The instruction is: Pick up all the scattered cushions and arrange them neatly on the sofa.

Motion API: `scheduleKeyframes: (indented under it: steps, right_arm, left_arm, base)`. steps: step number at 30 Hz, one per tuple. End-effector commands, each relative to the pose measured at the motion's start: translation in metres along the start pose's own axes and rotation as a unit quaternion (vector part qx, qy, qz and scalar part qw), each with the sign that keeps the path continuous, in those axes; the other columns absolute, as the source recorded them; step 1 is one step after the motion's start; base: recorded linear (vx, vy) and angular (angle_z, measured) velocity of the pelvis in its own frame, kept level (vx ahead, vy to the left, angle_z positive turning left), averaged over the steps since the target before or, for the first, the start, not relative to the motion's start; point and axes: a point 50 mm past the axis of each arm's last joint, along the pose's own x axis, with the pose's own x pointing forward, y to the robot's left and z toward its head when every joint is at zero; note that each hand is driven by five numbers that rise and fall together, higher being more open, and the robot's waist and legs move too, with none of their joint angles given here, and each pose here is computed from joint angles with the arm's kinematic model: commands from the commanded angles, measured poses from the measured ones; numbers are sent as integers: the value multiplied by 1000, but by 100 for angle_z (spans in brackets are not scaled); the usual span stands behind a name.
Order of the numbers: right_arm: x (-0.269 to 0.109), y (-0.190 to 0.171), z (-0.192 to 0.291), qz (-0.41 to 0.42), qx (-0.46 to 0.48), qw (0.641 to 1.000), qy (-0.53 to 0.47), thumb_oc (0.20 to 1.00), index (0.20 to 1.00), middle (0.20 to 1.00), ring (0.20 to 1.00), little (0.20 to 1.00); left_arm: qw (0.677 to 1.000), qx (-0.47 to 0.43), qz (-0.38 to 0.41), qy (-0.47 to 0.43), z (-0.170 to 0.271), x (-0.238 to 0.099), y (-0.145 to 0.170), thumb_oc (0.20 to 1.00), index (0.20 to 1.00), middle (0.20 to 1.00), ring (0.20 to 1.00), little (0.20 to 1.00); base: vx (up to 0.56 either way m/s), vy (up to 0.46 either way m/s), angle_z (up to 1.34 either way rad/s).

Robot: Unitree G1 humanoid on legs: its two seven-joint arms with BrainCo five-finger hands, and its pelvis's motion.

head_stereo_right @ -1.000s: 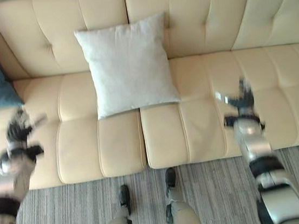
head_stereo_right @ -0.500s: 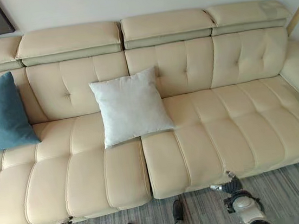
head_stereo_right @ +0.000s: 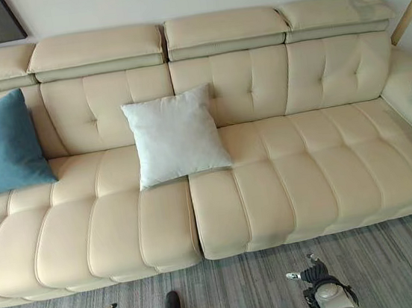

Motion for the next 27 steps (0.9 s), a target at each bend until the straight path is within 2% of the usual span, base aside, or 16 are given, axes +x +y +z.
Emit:
scheduleKeyframes:
  steps: [1,9,18,23,24,27]
  right_arm:
    - [4,-6,39,-12,24,997,-70,1000,1000,1000,1000,1000]
    - [3,1,31,2,22,998,-58,1000,1000,1000,1000,1000]
    - [1,11,29,5,56,997,-45,1000,1000,1000,1000,1000]
    - [0,17,27,10,70,997,-39,1000,1000,1000,1000,1000]
    - [-2,21,14,13,79,997,-12,1000,1000,1000,1000,1000]
    - [0,16,6,1,83,997,9,1000,1000,1000,1000,1000]
  left_arm:
    - [998,17,30,-51,29,6,22,1000,1000,1000,1000,1000]
    - [999,27,7,-24,12,3,8,1000,1000,1000,1000,1000]
    - [998,55,3,-40,30,8,6,1000,1000,1000,1000,1000]
    - [998,49,10,-44,33,9,11,1000,1000,1000,1000,1000]
    - [999,29,15,-31,26,8,16,1000,1000,1000,1000,1000]
    - [999,6,17,-46,36,9,21,1000,1000,1000,1000,1000]
  base:
    - [-326,-79,29]
    - [-66,45,14]
    - [-47,92,-2]
    - [-37,6,-87]
    - [48,-106,-61]
    - [81,-192,-215]
